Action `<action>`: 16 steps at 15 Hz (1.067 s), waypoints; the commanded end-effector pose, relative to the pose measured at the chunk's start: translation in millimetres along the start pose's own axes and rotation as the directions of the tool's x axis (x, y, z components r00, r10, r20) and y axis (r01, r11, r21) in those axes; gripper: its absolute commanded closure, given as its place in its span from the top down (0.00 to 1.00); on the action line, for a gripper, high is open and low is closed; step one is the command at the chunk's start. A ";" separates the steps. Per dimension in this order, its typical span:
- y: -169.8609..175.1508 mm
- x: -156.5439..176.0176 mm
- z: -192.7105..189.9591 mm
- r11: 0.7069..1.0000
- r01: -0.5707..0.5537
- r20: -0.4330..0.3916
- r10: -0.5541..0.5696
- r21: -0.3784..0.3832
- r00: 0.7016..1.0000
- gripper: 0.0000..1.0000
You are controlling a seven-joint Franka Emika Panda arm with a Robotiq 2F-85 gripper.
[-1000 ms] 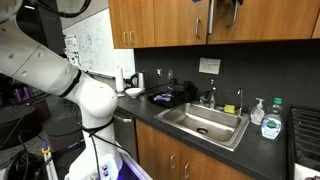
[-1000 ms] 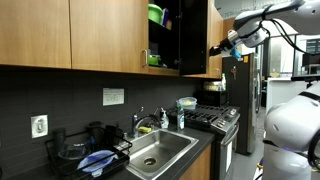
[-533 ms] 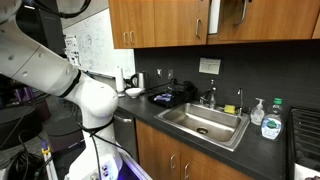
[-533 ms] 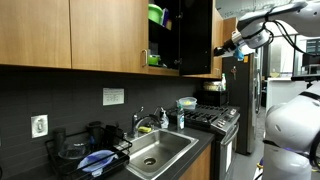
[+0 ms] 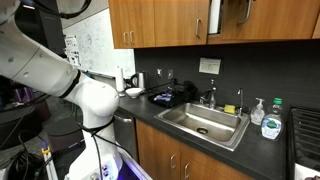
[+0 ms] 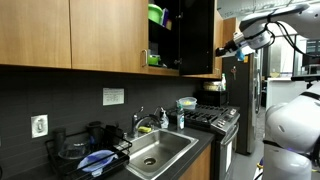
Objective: Open the top right cabinet door
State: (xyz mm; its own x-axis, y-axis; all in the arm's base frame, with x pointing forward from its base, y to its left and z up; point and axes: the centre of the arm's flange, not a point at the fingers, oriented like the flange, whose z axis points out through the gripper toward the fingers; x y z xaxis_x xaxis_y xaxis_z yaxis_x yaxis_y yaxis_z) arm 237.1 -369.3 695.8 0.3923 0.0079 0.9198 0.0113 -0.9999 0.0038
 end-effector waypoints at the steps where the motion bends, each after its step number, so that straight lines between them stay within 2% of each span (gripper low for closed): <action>1: 39.2 -27.7 51.7 0.994 -0.093 0.100 0.098 -0.052 0.990 0.03; 16: 108.5 -34.3 51.7 0.996 -0.062 0.043 0.060 0.064 0.997 0.03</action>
State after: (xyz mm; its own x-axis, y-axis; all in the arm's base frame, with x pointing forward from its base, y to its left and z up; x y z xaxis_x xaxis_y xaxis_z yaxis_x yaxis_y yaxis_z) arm 221.1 -443.5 686.1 0.3308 0.0343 0.9431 0.1399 -0.9901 -0.0131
